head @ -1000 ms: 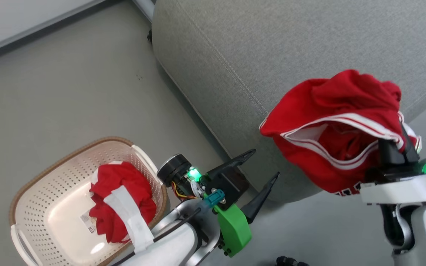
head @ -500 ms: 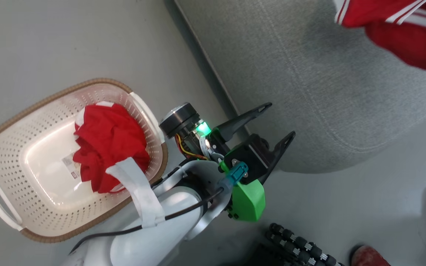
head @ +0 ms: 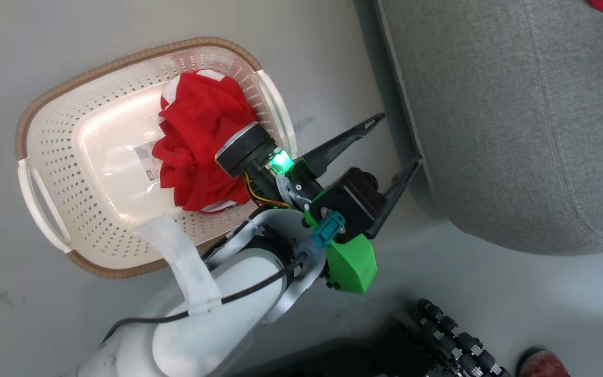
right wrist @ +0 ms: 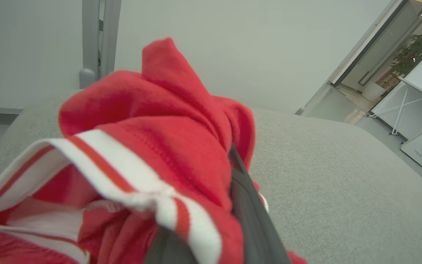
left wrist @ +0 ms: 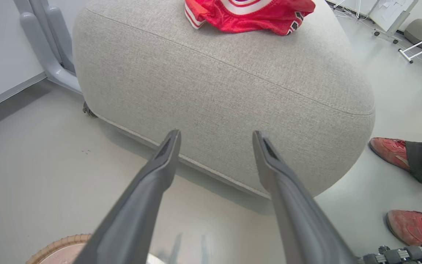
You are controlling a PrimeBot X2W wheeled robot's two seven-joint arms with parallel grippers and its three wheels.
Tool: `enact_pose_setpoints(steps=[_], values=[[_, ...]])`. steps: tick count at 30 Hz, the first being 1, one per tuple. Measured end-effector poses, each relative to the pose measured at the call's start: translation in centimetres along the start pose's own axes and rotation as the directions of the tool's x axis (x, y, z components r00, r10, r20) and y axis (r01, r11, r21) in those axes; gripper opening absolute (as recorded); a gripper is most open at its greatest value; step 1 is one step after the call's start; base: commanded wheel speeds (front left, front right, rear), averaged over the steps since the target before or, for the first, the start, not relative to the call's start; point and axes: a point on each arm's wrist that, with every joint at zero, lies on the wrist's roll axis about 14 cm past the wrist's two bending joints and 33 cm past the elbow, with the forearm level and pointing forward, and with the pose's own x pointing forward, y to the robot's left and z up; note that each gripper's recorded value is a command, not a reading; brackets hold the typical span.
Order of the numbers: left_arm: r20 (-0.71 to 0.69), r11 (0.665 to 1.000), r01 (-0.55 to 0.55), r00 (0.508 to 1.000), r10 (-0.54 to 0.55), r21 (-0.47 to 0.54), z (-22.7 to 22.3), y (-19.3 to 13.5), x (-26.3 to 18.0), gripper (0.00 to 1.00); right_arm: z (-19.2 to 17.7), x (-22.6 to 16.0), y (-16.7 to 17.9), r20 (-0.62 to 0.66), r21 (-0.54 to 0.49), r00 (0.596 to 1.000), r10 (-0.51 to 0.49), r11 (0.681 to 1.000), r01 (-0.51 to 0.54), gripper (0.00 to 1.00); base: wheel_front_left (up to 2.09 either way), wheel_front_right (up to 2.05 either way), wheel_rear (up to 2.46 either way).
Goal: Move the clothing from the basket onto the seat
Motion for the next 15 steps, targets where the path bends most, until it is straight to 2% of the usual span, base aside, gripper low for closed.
enact_pose_setpoints(steps=[3,7,15], values=[[0.011,0.999,-0.050,0.999,0.050,-0.017,0.0,1.3,-0.5,1.00,-1.4,-0.4,1.2,-0.022,0.020,1.000,0.005,1.000,-0.004,1.00,0.00,0.00,0.00],[0.045,0.995,-0.092,0.995,0.093,-0.033,0.8,1.8,-1.0,1.00,-2.9,-2.8,2.0,-0.063,0.024,0.998,0.019,1.000,-0.017,1.00,0.00,0.00,0.00],[0.112,0.972,-0.218,0.967,0.227,-0.091,2.4,1.9,-3.3,1.00,-1.8,-9.3,2.8,-0.063,0.033,0.997,0.046,0.999,-0.044,1.00,0.00,0.00,0.00]])
